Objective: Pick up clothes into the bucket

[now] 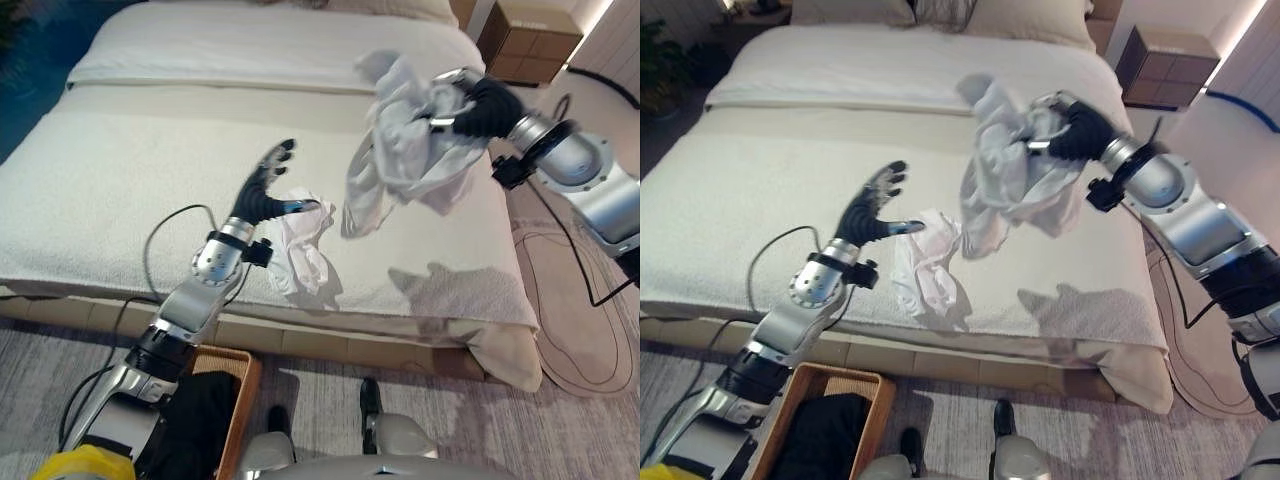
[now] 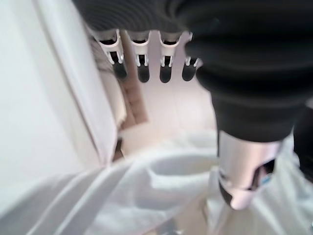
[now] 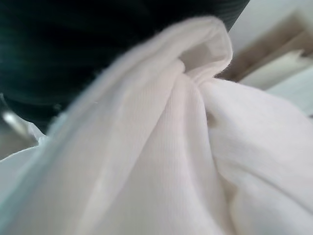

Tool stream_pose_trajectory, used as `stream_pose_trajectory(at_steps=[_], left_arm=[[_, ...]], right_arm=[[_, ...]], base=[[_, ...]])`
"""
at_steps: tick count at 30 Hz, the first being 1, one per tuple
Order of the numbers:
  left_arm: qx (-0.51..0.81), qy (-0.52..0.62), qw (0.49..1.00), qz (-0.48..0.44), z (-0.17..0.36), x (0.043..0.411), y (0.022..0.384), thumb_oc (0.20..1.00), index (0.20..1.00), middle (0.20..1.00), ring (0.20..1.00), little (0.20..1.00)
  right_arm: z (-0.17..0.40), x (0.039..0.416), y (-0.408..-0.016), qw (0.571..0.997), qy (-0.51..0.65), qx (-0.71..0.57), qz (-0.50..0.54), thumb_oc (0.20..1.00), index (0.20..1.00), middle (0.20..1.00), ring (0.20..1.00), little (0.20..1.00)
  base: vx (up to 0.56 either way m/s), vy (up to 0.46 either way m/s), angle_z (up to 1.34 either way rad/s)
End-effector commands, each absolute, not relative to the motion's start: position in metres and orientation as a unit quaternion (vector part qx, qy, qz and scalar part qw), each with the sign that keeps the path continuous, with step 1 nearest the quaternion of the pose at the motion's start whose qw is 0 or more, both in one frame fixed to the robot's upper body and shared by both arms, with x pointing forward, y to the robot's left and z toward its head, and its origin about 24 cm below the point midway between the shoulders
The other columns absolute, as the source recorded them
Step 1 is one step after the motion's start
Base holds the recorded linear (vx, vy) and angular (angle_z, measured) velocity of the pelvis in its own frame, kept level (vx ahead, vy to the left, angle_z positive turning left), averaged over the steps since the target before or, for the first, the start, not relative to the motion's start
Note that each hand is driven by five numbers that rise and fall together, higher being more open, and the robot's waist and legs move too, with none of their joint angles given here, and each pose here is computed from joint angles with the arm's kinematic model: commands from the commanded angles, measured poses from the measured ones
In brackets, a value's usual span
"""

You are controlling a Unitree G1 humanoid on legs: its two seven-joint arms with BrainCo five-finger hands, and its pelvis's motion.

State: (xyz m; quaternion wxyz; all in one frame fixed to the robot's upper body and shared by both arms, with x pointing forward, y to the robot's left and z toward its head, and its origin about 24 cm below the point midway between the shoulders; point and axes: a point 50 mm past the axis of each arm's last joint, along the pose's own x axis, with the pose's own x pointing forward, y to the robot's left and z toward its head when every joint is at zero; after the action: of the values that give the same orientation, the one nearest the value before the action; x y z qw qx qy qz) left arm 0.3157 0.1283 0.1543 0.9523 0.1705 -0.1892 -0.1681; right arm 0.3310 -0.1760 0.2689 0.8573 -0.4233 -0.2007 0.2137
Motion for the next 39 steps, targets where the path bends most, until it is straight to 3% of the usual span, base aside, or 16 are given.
stream_pose_trajectory(at_steps=[1,9,21,22,23,32,37,39], left_arm=[[0.184,-0.201,0.941,-0.202,0.156,0.320,0.110,1.000,1.000,1.000,1.000,1.000],[0.121,-0.192,0.929,-0.293,0.162,0.320,0.058,1.000,1.000,1.000,1.000,1.000],[-0.015,-0.106,0.920,-0.378,0.150,0.311,0.018,1.000,1.000,1.000,1.000,1.000],[-0.026,-0.096,0.916,-0.388,0.148,0.309,0.016,0.313,0.313,0.313,0.313,0.313],[-0.026,-0.096,0.916,-0.388,0.148,0.309,0.016,0.200,0.200,0.200,0.200,0.200],[-0.141,-0.006,0.911,-0.386,0.116,0.298,0.030,0.200,0.200,0.200,0.200,0.200],[-0.184,0.025,0.918,-0.350,0.096,0.292,0.046,0.200,0.200,0.200,0.200,0.200],[-0.189,0.030,0.920,-0.342,0.092,0.291,0.049,0.200,0.200,0.200,0.200,0.200]], right_arm=[[0.292,0.317,-0.147,0.840,-0.266,-0.386,0.273,0.200,0.200,0.200,0.200,0.200],[0.286,0.303,-0.114,0.825,-0.283,-0.336,0.356,0.200,0.200,0.200,0.200,0.200],[0.277,0.292,-0.090,0.820,-0.298,-0.274,0.405,0.200,0.200,0.200,0.200,0.200],[0.277,0.293,-0.090,0.822,-0.298,-0.274,0.402,0.200,0.200,0.200,0.200,0.200],[0.277,0.293,-0.090,0.822,-0.298,-0.273,0.402,0.200,0.200,0.200,0.200,0.200],[0.266,0.308,-0.120,0.860,-0.281,-0.282,0.321,0.200,0.200,0.200,0.200,0.200],[0.258,0.321,-0.161,0.889,-0.265,-0.309,0.208,0.200,0.200,0.200,0.200,0.200],[0.256,0.321,-0.168,0.892,-0.262,-0.315,0.190,0.250,0.250,0.250,0.250,0.250]], base=[[0.06,-0.020,0.01],[0.03,-0.011,0.01],[0.00,0.001,0.00],[0.00,0.000,0.00],[0.00,0.000,0.00],[0.00,0.001,0.00],[0.01,0.010,0.04],[0.01,0.014,0.06]])
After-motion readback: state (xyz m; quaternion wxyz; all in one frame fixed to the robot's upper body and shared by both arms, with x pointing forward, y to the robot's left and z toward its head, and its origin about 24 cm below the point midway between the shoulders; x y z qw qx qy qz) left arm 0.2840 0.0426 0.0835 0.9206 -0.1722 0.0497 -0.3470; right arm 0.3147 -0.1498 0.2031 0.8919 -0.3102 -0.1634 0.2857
